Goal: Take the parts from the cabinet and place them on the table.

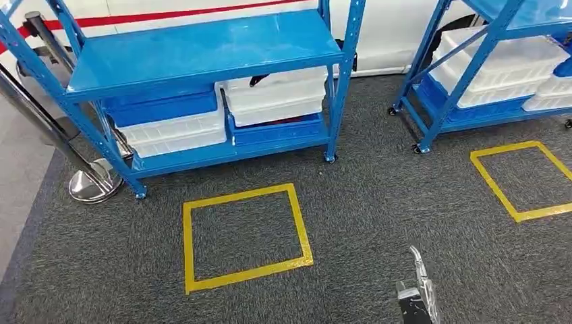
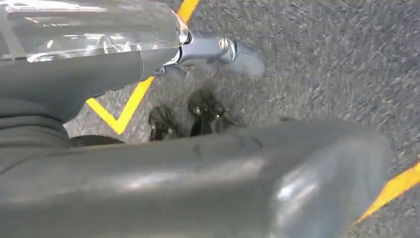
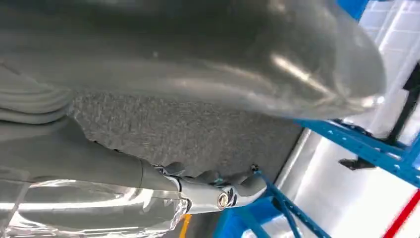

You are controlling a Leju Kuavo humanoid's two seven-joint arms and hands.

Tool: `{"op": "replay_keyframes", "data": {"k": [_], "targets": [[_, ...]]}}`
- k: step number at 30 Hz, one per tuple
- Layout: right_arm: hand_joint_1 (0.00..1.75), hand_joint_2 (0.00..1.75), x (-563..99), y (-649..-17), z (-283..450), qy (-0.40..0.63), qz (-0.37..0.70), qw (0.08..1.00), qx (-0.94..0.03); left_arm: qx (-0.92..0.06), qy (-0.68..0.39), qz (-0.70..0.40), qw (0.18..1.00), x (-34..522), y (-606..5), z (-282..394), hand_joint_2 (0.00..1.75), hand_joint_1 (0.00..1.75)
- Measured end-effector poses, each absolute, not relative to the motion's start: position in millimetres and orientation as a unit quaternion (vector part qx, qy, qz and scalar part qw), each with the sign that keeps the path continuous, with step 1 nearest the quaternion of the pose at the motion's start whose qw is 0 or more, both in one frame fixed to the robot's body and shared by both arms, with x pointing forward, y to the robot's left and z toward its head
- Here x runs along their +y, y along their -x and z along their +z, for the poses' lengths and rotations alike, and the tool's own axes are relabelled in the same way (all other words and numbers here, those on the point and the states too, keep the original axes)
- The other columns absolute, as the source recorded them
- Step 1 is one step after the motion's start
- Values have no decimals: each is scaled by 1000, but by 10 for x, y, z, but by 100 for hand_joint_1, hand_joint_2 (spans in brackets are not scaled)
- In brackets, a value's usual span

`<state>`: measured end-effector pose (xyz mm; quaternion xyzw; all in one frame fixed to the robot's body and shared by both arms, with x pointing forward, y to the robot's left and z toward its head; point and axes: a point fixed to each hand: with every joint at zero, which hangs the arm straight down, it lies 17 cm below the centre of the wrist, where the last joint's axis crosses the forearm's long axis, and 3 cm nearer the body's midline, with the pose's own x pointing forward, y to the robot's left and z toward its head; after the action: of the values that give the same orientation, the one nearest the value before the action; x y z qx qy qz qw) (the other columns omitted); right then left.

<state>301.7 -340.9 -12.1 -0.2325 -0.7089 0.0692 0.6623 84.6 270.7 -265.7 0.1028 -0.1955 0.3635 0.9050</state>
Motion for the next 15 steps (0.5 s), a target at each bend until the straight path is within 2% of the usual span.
{"op": "replay_keyframes", "data": {"k": [5, 11, 15], "targets": [[0, 0, -3211, -3244, -25, 220, 80, 644, -729, -204, -92, 368, 902, 2660, -859, -2643, 0, 0], [0, 0, -2110, -3674, -22, 147, 138, 641, -741, -190, -115, 393, 892, 2737, -792, -2657, 0, 0], [0, 0, -1693, -3805, 20, 110, 159, 642, -742, -185, -129, 412, 883, 2761, -756, -2651, 0, 0]]}}
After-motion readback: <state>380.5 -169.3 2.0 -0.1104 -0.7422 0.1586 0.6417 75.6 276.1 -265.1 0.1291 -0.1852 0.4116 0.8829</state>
